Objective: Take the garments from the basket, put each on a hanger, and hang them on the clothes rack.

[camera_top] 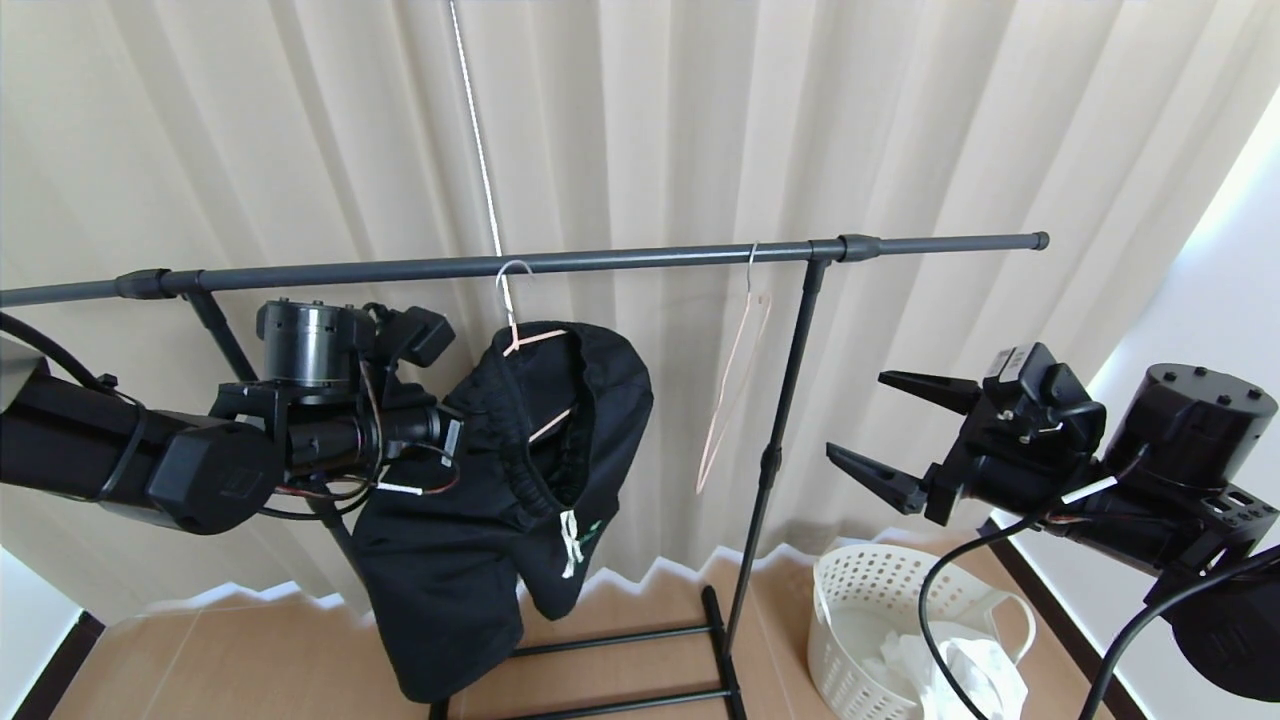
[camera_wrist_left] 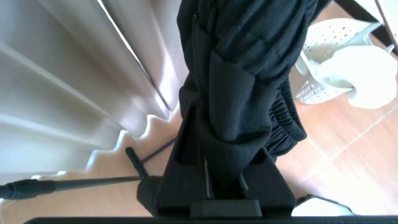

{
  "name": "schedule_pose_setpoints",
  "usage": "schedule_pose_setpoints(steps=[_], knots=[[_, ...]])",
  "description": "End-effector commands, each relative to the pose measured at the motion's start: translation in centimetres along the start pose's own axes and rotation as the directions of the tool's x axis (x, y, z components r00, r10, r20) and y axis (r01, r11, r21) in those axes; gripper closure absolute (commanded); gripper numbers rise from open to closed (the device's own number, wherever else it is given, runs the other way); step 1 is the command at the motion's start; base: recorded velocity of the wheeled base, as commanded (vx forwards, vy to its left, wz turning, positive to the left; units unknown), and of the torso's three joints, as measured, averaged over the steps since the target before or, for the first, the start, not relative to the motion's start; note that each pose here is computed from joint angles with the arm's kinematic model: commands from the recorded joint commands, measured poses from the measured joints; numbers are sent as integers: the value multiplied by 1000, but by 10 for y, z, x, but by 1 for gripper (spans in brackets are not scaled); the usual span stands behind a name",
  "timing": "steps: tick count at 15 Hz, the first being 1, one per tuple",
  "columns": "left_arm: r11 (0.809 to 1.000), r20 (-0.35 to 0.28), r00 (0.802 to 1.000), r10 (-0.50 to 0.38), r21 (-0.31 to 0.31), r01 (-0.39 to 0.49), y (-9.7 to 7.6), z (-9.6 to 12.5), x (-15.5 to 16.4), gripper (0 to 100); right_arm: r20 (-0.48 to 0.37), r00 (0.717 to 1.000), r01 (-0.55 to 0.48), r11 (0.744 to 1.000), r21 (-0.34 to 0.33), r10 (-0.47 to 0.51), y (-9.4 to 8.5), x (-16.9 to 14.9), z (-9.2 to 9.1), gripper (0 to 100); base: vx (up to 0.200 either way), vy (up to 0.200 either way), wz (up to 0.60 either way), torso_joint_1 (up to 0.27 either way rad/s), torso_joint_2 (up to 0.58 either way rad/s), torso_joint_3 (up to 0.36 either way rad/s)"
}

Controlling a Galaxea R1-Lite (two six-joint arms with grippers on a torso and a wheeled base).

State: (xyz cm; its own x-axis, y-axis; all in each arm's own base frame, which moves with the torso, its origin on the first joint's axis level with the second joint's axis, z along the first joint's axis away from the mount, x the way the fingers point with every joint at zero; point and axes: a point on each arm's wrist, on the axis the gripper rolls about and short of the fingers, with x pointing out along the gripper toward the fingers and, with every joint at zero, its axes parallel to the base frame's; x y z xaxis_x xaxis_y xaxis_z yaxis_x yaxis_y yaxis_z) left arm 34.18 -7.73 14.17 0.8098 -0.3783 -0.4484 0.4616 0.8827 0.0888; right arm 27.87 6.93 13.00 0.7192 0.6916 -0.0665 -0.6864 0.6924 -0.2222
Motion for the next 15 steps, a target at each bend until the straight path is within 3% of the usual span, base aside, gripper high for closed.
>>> schedule_pose_setpoints(steps=[1, 8, 15], knots=[[1000, 31, 1000, 6, -9, -6, 0, 4, 1, 100, -1, 1000, -1, 1000, 0, 1, 0, 0, 0, 0, 0, 0, 0, 0, 0, 0], [996, 90, 996, 29, -82, -22, -3, 18, 30, 100, -1, 1000, -1, 1000, 0, 1, 0, 0, 0, 0, 0, 0, 0, 0, 0, 0], [991, 76, 995, 63, -126, -53, -2, 16, 55, 100, -9, 1000, -4, 1000, 6, 4, 0, 2, -4, 0, 0, 0, 0, 0, 0, 0]])
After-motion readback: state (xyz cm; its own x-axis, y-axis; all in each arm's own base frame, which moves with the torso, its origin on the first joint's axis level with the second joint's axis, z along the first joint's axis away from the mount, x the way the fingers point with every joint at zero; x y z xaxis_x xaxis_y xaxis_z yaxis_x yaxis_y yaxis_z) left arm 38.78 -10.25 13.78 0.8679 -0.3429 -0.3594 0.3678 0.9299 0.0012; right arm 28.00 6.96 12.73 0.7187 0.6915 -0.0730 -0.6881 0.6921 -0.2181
